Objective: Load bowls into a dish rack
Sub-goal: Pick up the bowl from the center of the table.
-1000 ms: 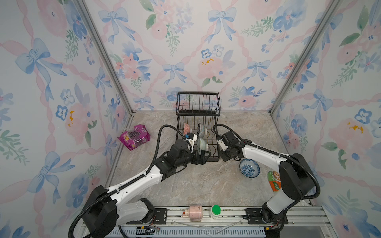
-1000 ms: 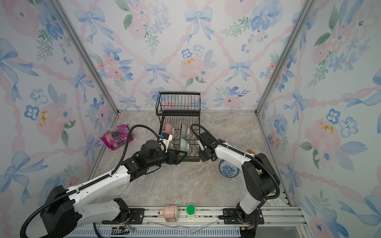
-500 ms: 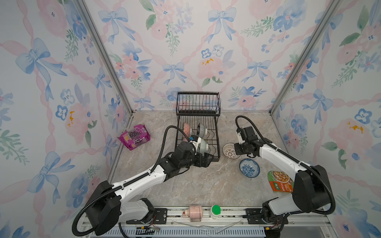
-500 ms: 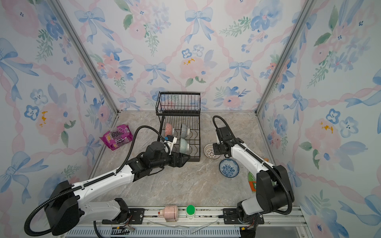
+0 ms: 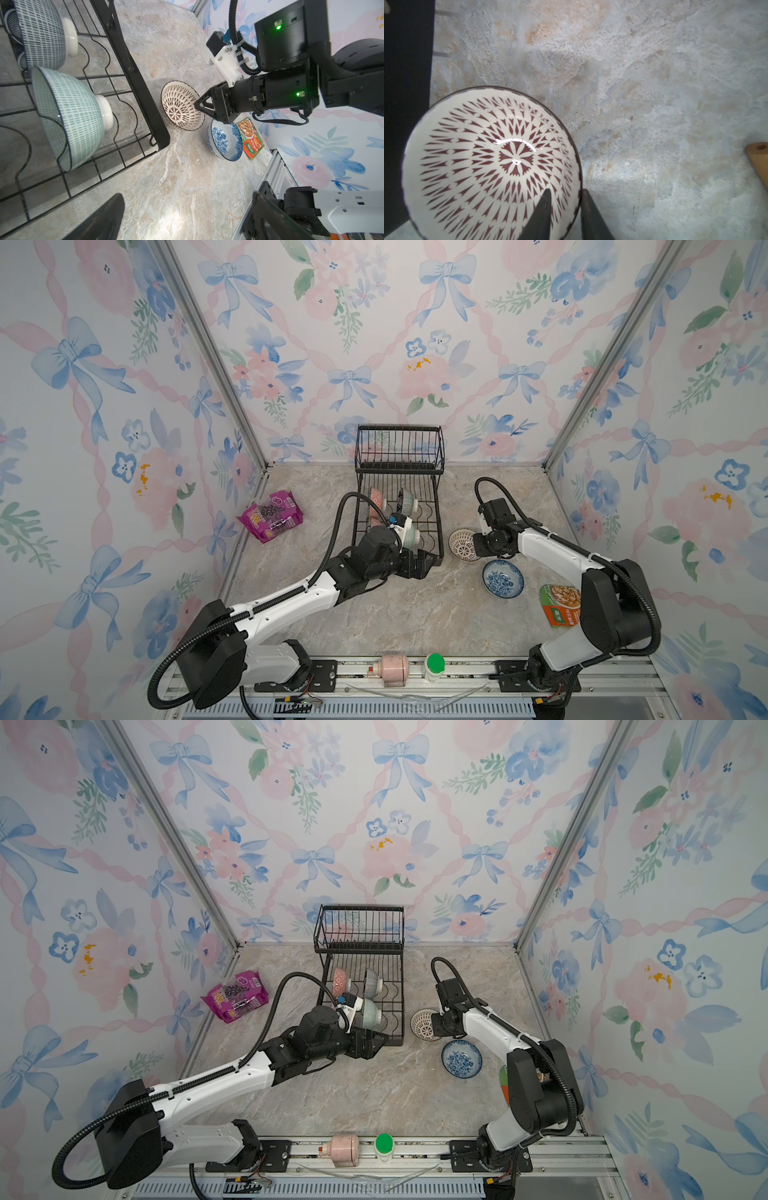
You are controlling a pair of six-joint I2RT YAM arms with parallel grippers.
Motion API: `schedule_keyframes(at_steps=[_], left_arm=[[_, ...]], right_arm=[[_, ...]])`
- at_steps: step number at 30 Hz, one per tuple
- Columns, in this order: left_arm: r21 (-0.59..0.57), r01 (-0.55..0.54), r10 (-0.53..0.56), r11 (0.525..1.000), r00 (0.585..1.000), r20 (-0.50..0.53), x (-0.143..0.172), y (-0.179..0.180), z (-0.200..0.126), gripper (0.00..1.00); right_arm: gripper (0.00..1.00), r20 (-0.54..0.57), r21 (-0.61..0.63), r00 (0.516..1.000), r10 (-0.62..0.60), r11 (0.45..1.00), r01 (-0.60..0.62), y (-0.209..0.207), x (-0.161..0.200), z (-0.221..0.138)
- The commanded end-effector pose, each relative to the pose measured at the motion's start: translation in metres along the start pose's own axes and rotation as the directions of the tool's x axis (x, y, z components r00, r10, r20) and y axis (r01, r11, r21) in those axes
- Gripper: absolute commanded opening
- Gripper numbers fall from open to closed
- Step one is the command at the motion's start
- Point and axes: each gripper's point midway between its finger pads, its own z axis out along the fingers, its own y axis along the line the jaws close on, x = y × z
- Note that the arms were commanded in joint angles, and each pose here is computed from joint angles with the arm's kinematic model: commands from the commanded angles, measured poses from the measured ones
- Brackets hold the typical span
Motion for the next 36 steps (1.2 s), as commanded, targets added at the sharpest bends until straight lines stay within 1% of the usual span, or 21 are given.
schedule_keyframes(at_steps=[1,7,8,10,12,13,15,18,22,25,28,30,32,33,36], left_arm=[[-0.009,-0.019,0.019,1.0,1.0,0.008,-0.006,-0.003,0.0,0.98],[-0.02,0.006,-0.006,1.0,1.0,0.022,-0.009,-0.002,0.001,0.98],[-0.026,0.023,-0.023,0.999,0.999,0.028,-0.009,-0.001,0.001,0.98],[-0.026,0.076,-0.075,0.997,0.996,0.05,-0.013,0.0,0.002,0.98],[0.019,0.127,-0.128,0.992,0.989,0.069,-0.018,-0.007,0.003,0.98],[0.035,0.153,-0.155,0.988,0.985,0.075,-0.02,-0.01,0.005,0.98],[0.078,0.197,-0.204,0.977,0.974,0.094,-0.026,-0.016,0.006,0.98],[0.092,0.298,-0.308,0.95,0.945,0.112,-0.035,-0.017,0.012,0.98],[0.162,0.353,-0.375,0.922,0.916,0.14,-0.053,-0.037,0.02,0.98],[0.194,0.401,-0.432,0.895,0.888,0.156,-0.07,-0.053,0.029,0.98],[0.204,0.506,-0.538,0.838,0.828,0.155,-0.078,-0.058,0.039,0.98],[0.213,0.6,-0.632,0.771,0.762,0.141,-0.078,-0.059,0.045,0.91],[0.208,0.674,-0.702,0.709,0.703,0.114,-0.073,-0.057,0.053,0.82],[0.203,0.707,-0.732,0.678,0.674,0.096,-0.069,-0.057,0.058,0.79],[0.187,0.77,-0.79,0.61,0.608,0.075,-0.064,-0.053,0.072,0.73]], right_arm=[[0.27,-0.028,0.016,1.0,0.013,1.0,-0.012,-0.005,0.009,0.007],[0.2,-0.034,0.013,0.999,0.02,1.0,-0.019,-0.004,0.01,0.012],[0.18,-0.03,0.013,0.999,0.021,1.0,-0.02,-0.004,0.01,0.013],[0.1,-0.024,0.015,0.999,0.023,1.0,-0.023,-0.005,0.009,0.013],[0.03,-0.01,0.013,1.0,0.027,1.0,-0.027,-0.005,0.007,0.013],[0.01,-0.002,0.014,1.0,0.03,0.999,-0.03,-0.005,0.005,0.012],[0.0,0.017,0.018,0.999,0.033,0.999,-0.034,-0.006,0.002,0.01],[0.0,0.054,0.028,0.998,0.036,0.999,-0.038,-0.009,-0.002,0.002],[0.0,0.122,0.045,0.992,0.034,0.998,-0.04,-0.013,-0.01,-0.01],[0.0,0.213,0.072,0.977,0.03,0.996,-0.046,-0.019,-0.018,-0.028],[0.0,0.32,0.103,0.947,0.01,0.994,-0.045,-0.023,-0.025,-0.049],[0.0,0.378,0.11,0.926,-0.005,0.993,-0.039,-0.023,-0.028,-0.061],[0.0,0.415,0.117,0.91,-0.021,0.993,-0.03,-0.022,-0.029,-0.069],[0.0,0.427,0.121,0.904,-0.029,0.992,-0.025,-0.021,-0.03,-0.072],[0.0,0.458,0.13,0.887,-0.055,0.992,-0.006,-0.017,-0.031,-0.078]])
